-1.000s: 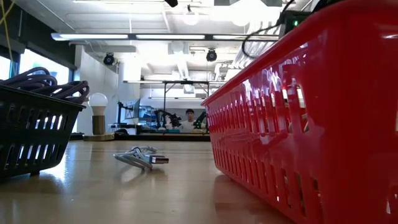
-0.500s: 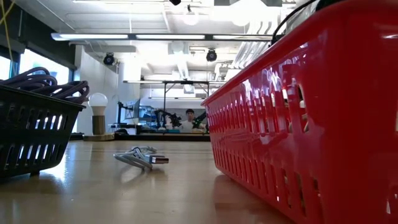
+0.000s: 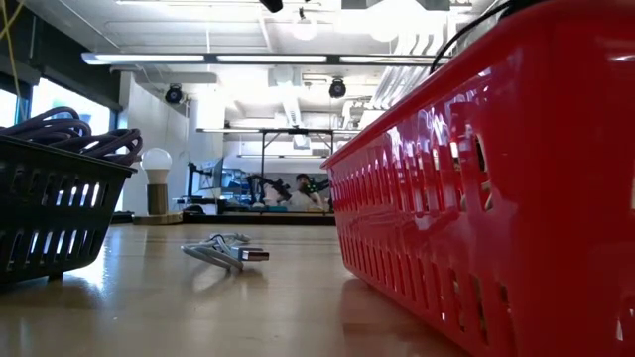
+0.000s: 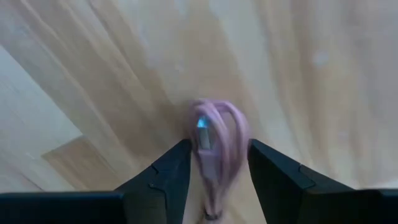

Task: Pick & Place USB Port
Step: Put the pink charger cable into the red bin

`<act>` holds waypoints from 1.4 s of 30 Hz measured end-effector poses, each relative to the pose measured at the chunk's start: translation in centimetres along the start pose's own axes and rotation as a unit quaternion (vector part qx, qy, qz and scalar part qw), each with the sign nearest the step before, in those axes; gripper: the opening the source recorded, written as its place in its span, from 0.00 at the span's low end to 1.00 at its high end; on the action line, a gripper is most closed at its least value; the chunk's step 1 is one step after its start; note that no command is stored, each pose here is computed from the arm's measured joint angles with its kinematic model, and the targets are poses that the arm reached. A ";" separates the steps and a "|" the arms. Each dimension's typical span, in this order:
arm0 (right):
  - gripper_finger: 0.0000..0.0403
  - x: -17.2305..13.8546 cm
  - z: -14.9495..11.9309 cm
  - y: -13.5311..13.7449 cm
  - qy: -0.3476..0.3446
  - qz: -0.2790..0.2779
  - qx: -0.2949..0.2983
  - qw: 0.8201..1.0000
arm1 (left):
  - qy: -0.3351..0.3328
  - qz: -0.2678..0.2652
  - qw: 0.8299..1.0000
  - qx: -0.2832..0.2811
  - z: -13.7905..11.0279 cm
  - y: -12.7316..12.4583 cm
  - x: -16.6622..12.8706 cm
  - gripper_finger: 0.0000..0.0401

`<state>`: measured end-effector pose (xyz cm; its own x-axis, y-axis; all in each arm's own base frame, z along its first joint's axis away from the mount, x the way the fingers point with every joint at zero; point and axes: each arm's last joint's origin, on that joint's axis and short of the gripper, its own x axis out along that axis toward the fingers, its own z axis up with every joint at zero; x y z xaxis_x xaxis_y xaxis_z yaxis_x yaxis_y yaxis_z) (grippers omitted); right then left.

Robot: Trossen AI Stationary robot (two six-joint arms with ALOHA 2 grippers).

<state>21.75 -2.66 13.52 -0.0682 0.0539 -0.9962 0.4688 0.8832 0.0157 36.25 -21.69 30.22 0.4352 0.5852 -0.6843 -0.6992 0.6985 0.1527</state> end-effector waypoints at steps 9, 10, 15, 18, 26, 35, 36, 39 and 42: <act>0.31 1.5 0.6 0.3 0.035 -0.007 -0.015 0.999 | 0.011 -0.003 1.000 0.000 -0.1 0.0 0.0 0.49; 0.28 1.4 0.5 0.3 0.032 -0.008 -0.023 0.999 | 0.011 -0.003 1.000 0.000 -0.1 0.0 0.0 0.49; 0.10 -0.5 -0.3 0.7 0.011 -0.019 -0.045 0.999 | 0.011 -0.003 1.000 0.000 -0.1 0.0 0.0 0.49; 0.10 -2.2 -0.8 1.3 0.003 -0.014 -0.048 0.999 | 0.010 -0.003 1.000 0.000 -0.1 0.0 0.0 0.49; 0.10 -11.2 -2.8 5.3 -0.076 -0.011 -0.108 0.991 | 0.030 -0.009 0.999 0.029 -0.2 -0.1 0.0 0.49; 0.10 -20.1 -6.9 13.3 -0.363 0.176 -0.220 0.888 | 0.117 -0.040 0.991 0.042 -0.8 -0.2 -0.1 0.49; 0.10 -20.5 -7.4 14.2 -0.387 0.201 -0.231 0.870 | 0.121 -0.041 0.991 0.042 -0.8 -0.3 -0.2 0.49; 0.10 -21.0 -8.8 16.5 -0.439 0.262 -0.266 0.817 | 0.127 -0.044 0.990 0.043 -0.9 -0.3 -0.3 0.49; 0.10 -20.2 -9.7 18.3 -0.476 0.311 -0.281 0.773 | 0.129 -0.046 0.990 0.042 -1.0 -0.3 -0.3 0.49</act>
<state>23.12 16.91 34.78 0.8215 0.4181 -0.3877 -0.3245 0.9019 0.2850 35.77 -22.53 29.69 0.3284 0.4000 -0.8557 -0.6092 0.7820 0.1318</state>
